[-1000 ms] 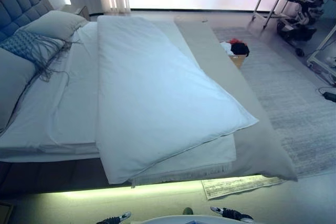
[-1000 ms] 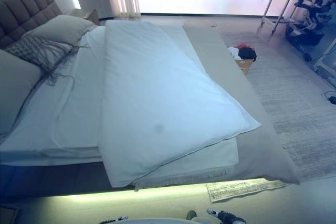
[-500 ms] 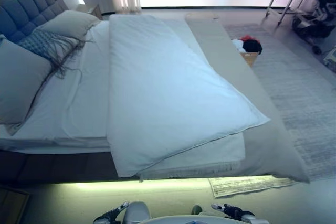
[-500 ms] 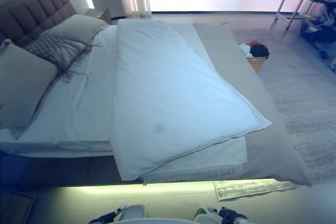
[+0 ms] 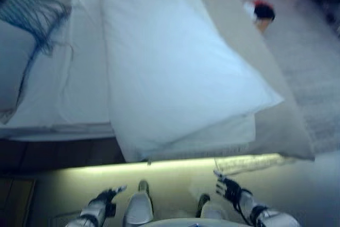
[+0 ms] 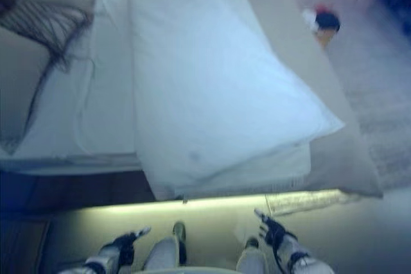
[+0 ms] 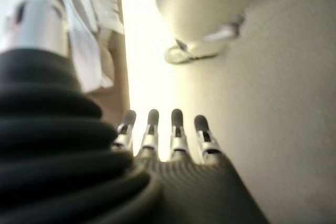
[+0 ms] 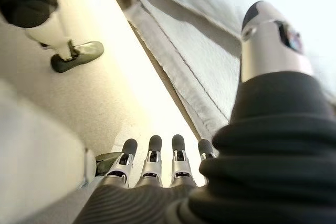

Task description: Make the bed neatly

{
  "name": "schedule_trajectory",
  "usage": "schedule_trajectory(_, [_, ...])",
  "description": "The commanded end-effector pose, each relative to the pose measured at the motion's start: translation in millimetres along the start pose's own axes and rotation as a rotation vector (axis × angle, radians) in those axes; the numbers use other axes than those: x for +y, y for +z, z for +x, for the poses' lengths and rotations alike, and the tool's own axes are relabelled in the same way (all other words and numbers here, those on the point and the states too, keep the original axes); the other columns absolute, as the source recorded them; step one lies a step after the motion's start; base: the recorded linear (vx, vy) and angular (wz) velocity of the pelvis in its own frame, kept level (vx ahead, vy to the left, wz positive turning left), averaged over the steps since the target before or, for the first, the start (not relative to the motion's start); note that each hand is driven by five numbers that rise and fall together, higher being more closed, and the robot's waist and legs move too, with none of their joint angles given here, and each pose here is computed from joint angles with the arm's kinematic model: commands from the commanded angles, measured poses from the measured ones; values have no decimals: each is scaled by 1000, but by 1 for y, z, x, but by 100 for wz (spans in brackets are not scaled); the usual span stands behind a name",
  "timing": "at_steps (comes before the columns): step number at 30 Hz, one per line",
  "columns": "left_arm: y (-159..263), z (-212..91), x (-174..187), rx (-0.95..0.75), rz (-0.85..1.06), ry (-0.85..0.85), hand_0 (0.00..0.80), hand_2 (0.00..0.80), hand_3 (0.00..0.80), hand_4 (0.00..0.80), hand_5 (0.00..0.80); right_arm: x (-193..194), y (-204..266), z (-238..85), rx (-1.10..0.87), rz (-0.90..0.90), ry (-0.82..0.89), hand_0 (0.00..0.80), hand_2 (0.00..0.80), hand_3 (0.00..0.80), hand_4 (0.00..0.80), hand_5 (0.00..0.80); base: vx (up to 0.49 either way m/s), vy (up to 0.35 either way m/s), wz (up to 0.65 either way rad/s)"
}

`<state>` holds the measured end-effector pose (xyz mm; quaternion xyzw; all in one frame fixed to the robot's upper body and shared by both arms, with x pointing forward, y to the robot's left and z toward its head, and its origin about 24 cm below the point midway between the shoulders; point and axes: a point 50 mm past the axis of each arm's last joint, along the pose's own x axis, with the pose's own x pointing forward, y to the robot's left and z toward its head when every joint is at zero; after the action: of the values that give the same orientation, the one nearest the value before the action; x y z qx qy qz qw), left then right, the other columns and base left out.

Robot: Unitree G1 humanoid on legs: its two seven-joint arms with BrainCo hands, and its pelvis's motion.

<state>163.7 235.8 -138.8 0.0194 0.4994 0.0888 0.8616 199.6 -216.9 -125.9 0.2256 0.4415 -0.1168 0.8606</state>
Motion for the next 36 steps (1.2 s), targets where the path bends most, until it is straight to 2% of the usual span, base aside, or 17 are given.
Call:
schedule_trajectory(1, [38, 2, -1, -110, -59, -1, 0, 0, 0, 0, 0, 17, 45, 1, -132, 94, 68, 0, 0, 0, 0, 0, -107, -141, 0])
schedule_trajectory(6, [73, 1, -3, -200, -98, -47, 0, 0, 0, 0, 0, 34, 111, -6, -263, 107, 126, 0, 0, 0, 0, 0, -74, -113, 6])
schedule_trajectory(15, [106, -4, -21, -305, -180, -113, 0, 0, 0, 0, 0, 45, 193, -33, -430, 71, 125, 0, 0, 0, 0, 0, -37, 2, 17])
schedule_trajectory(25, [110, -9, -30, -374, -343, -169, 0, 0, 0, 0, 0, 58, 275, -83, -649, -2, 141, 0, 0, 0, 0, 0, 21, 60, 10])
schedule_trajectory(36, [104, -14, -25, -426, -418, -195, 0, 0, 0, 0, 0, 80, 328, -132, -830, -76, 183, 0, 0, 0, 0, 0, 12, 47, 5])
